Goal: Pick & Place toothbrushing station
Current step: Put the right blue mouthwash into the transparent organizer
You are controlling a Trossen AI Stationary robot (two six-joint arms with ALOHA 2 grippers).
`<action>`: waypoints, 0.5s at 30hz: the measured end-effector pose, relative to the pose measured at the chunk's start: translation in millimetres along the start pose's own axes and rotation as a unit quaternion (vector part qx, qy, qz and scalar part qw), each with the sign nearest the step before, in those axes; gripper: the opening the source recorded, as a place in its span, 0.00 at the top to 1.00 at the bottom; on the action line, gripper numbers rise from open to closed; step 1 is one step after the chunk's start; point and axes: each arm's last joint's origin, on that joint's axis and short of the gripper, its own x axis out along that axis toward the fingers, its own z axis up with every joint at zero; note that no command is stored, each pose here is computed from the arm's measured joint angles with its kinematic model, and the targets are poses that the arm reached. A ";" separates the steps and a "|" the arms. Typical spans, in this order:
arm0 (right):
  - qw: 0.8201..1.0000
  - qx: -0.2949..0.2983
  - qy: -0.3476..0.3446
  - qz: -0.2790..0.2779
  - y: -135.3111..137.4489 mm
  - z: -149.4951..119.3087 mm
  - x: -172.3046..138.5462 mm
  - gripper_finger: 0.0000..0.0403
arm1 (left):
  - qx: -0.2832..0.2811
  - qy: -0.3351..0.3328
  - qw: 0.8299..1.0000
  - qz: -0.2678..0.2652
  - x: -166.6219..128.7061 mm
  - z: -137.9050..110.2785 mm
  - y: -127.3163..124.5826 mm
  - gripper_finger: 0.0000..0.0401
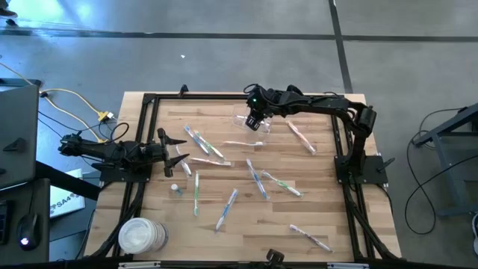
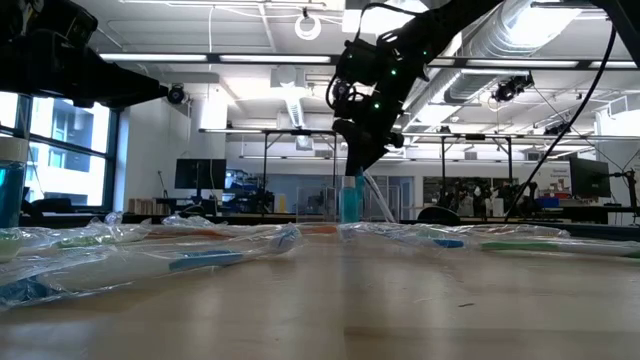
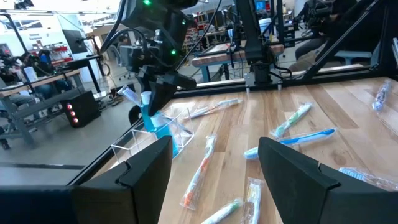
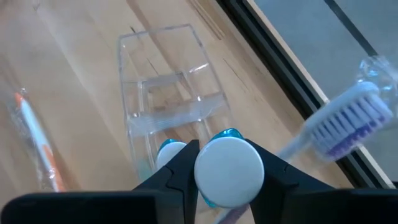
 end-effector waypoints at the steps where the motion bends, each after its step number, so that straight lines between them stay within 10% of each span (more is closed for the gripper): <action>1: 1.000 0.000 0.000 0.002 0.2 -0.1 0.0 0.77 | 0.000 0.000 1.000 0.000 0.0 0.0 0.0 0.40; 15: 1.000 0.001 -0.008 0.011 1.3 1.6 -0.6 0.77 | 0.000 0.000 1.000 -0.001 0.0 -0.1 -0.1 0.40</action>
